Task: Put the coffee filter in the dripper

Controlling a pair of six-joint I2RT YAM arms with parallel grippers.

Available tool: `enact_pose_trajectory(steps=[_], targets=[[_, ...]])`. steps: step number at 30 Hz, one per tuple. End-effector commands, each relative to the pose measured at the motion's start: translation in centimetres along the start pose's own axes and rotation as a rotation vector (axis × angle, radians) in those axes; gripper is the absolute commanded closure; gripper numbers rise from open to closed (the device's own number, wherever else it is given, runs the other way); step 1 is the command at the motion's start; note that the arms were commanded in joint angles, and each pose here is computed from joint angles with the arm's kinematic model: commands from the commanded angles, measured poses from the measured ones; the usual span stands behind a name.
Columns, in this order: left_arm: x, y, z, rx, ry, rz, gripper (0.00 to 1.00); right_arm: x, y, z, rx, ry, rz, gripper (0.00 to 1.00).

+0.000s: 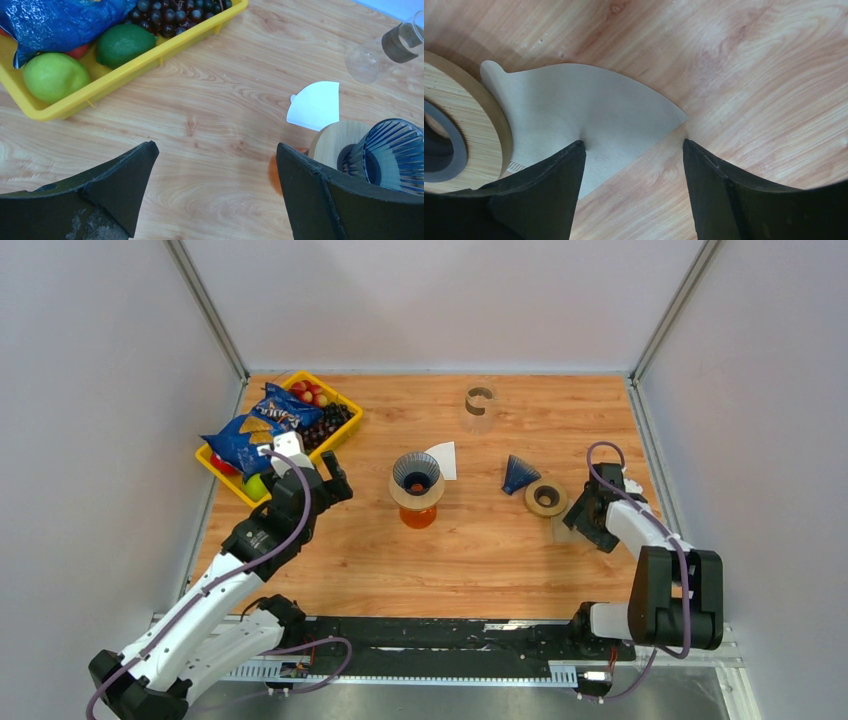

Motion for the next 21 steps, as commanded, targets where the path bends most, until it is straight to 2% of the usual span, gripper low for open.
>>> enact_pose_trajectory(steps=[1,8,21], targets=[[0.11,0.38,0.39,0.024,0.02,-0.03,0.0,-1.31,-0.9,0.26,-0.018,-0.027,0.017,0.29],[0.03,0.34,0.32,0.023,0.02,-0.027,0.0,-1.63,-1.13,0.17,0.0,-0.037,0.012,0.58],[0.11,0.44,0.58,0.016,0.036,-0.03,0.0,-1.7,-0.55,0.66,0.048,0.001,-0.003,0.83]])
Point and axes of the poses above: each gripper's point midway between its finger pads, its own x axis back along the fingers, its own z axis along the line the jaws close on, y = z × x, the point moved 6 cm from there along x, back along the fingers, and after that the axes turned 5 degrees about x, right-handed, at the moved point
